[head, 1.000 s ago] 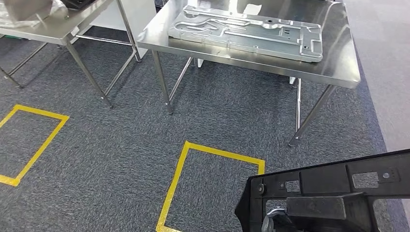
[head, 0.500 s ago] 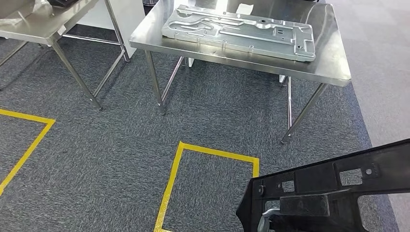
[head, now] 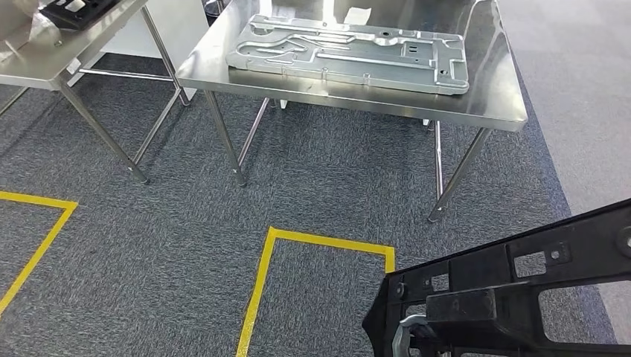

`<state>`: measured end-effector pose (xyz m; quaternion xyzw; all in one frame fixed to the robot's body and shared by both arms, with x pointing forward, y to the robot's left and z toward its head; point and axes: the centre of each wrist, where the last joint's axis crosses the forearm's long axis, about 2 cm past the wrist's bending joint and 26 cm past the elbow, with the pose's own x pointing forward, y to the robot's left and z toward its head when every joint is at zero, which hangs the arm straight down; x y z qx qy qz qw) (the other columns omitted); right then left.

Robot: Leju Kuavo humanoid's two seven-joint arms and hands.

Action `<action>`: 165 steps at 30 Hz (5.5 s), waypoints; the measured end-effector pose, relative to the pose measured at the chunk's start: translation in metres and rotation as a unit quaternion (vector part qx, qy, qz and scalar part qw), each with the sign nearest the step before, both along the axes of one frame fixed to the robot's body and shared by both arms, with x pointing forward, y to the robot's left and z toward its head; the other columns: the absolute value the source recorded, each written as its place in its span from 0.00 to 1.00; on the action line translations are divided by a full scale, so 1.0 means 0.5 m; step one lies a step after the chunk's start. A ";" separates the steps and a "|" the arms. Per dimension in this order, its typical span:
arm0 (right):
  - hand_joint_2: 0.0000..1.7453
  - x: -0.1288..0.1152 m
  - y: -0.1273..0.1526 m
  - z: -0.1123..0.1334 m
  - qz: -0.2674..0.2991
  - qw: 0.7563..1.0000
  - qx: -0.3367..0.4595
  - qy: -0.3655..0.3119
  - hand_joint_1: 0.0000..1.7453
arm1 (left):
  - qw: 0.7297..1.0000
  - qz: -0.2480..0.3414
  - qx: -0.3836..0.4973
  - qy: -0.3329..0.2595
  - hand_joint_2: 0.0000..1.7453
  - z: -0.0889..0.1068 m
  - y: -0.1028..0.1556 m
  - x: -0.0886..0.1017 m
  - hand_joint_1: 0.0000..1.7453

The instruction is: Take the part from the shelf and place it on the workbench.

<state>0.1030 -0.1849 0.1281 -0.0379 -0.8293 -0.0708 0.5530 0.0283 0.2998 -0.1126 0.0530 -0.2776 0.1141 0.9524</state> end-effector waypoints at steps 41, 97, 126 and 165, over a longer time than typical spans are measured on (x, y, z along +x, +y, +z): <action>1.00 0.162 -0.023 0.159 -0.302 0.865 -0.359 -0.178 1.00 | 0.998 -0.063 0.011 0.013 1.00 0.002 0.036 0.017 0.00; 1.00 0.212 -0.202 0.127 -0.417 0.693 -0.579 -0.097 1.00 | 0.994 -0.104 0.014 0.012 1.00 0.005 0.051 0.031 0.00; 1.00 0.426 -0.156 0.112 -0.324 0.714 -0.619 -0.048 1.00 | 0.991 -0.134 0.012 0.011 1.00 0.007 0.055 0.050 0.00; 0.00 0.493 -0.106 0.083 -0.249 0.708 -0.660 -0.034 0.00 | 0.989 -0.145 0.005 -0.001 0.00 0.009 0.060 0.062 0.00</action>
